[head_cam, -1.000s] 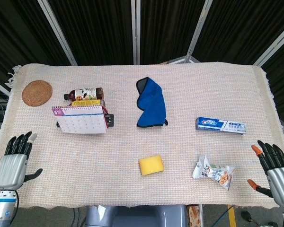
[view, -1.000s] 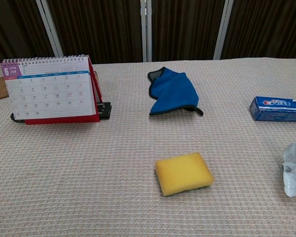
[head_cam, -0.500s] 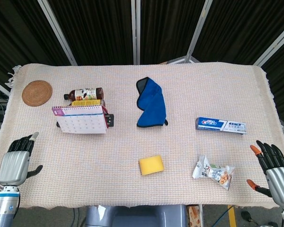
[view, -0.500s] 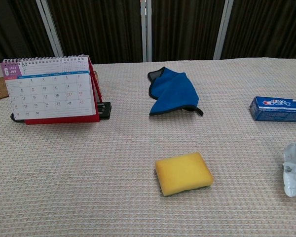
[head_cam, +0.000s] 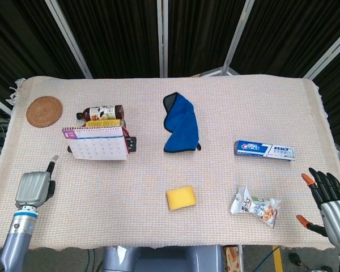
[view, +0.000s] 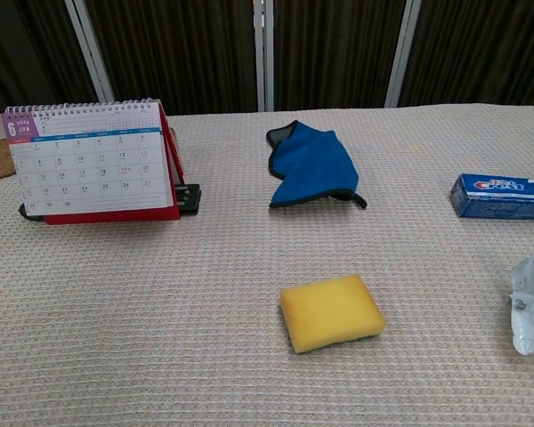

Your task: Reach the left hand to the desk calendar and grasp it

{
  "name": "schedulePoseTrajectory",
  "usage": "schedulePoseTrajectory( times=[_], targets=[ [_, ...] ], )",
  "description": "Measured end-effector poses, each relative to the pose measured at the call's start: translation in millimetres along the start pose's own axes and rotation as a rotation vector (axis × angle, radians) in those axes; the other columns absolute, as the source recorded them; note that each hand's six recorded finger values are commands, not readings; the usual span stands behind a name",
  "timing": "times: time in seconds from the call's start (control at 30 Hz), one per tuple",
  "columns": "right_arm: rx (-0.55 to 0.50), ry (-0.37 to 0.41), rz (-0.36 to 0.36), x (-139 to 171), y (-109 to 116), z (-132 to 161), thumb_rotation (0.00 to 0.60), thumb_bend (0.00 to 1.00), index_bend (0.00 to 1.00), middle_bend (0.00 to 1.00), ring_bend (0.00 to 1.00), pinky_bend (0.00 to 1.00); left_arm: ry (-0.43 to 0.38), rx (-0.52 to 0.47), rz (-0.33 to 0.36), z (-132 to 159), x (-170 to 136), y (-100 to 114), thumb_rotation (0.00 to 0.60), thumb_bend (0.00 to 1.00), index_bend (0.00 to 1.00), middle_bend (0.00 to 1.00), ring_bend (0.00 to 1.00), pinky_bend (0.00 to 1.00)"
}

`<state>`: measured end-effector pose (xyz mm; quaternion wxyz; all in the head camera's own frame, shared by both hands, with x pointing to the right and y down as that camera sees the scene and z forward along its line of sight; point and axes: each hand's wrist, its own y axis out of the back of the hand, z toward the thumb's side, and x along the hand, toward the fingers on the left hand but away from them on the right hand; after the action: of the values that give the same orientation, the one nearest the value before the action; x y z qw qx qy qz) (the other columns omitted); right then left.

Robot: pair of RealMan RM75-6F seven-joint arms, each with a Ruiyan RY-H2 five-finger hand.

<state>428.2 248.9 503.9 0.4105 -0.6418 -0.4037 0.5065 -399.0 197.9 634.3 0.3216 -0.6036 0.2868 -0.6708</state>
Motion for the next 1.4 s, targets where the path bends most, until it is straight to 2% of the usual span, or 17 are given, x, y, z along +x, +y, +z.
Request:
schedulePoseTrajectory(
  times=[0.17, 0.37, 0.73, 1.07, 1.3, 1.4],
  targets=[
    [0.001, 0.001, 0.003, -0.2, -0.8, 0.3, 0.600, 0.03, 0.00, 0.00, 0.00, 0.00, 0.008, 0.035, -0.065, 3.3, 17.2, -11.8, 0.600, 0.64, 0.00, 0.70, 0.65, 0.57],
    [-0.002, 0.001, 0.001, -0.2, -0.3, 0.1, 0.600, 0.04, 0.00, 0.00, 0.00, 0.00, 0.020, 0.062, -0.108, 7.8, 32.5, -22.5, 0.600, 0.64, 0.00, 0.70, 0.65, 0.57],
    [-0.004, 0.000, 0.000, 0.0, 0.9, -0.6, 0.600, 0.04, 0.00, 0.00, 0.00, 0.00, -0.002, 0.094, -0.142, 31.0, 55.3, -33.9, 0.600, 0.64, 0.00, 0.70, 0.65, 0.57],
    [-0.005, -0.001, 0.002, -0.4, -0.1, -1.1, 0.600, 0.03, 0.00, 0.00, 0.00, 0.00, -0.049, 0.118, -0.115, 61.1, 72.9, -25.6, 0.600, 0.64, 0.00, 0.70, 0.65, 0.57],
    [0.000, 0.001, 0.008, -0.5, -2.3, -0.7, 0.600, 0.03, 0.00, 0.00, 0.00, 0.00, -0.086, 0.108, -0.084, 82.7, 74.6, -15.4, 0.600, 0.64, 0.00, 0.70, 0.65, 0.57],
    [0.000, 0.000, 0.007, -0.4, -2.6, -0.6, 0.600, 0.03, 0.00, 0.00, 0.00, 0.00, -0.105, 0.101, -0.054, 90.5, 72.9, -7.2, 0.600, 0.64, 0.05, 0.70, 0.65, 0.57]
  ],
)
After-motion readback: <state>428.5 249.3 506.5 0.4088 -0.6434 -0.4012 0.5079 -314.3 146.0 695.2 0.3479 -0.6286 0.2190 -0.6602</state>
